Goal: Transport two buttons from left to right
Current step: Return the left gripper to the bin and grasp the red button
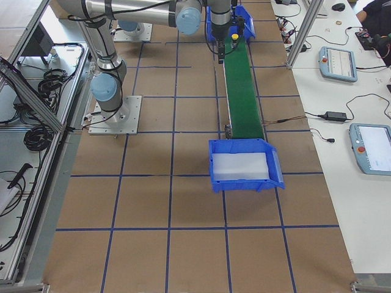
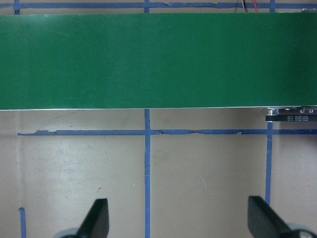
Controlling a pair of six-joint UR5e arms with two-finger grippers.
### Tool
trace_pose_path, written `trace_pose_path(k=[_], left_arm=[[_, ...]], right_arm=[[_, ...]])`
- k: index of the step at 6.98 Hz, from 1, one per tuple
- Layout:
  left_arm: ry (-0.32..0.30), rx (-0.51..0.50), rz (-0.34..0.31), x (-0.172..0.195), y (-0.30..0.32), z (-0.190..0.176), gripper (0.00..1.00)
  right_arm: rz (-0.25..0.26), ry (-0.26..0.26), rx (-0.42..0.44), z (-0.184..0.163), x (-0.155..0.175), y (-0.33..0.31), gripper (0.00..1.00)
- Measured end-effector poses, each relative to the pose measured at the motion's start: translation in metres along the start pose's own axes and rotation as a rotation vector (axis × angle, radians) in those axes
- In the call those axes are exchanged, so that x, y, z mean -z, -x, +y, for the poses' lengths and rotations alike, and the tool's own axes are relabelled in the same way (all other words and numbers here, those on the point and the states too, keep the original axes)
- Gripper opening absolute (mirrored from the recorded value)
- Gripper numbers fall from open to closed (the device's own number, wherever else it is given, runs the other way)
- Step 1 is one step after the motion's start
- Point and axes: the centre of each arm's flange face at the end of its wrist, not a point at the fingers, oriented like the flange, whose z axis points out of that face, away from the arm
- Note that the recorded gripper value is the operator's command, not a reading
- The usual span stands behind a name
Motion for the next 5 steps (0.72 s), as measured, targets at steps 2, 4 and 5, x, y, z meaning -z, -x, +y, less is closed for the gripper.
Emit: trace_pose_path(k=[2,4,5], left_arm=[[-0.019,-0.008,-0.006,-0.025,0.007,-0.011,0.97],[-0.034,-0.009,-0.008,-0.054,0.011,-0.023,0.96],[-0.037,-0.003,-0.009,-0.061,0.017,-0.028,0.96]], right_arm=[[0.0,-0.001,0.001,0.0,0.0,0.0,1.0],[0.0,-0.001,0.001,0.0,0.0,0.0,1.0],[0.0,-0.001,0.001,0.0,0.0,0.0,1.0]])
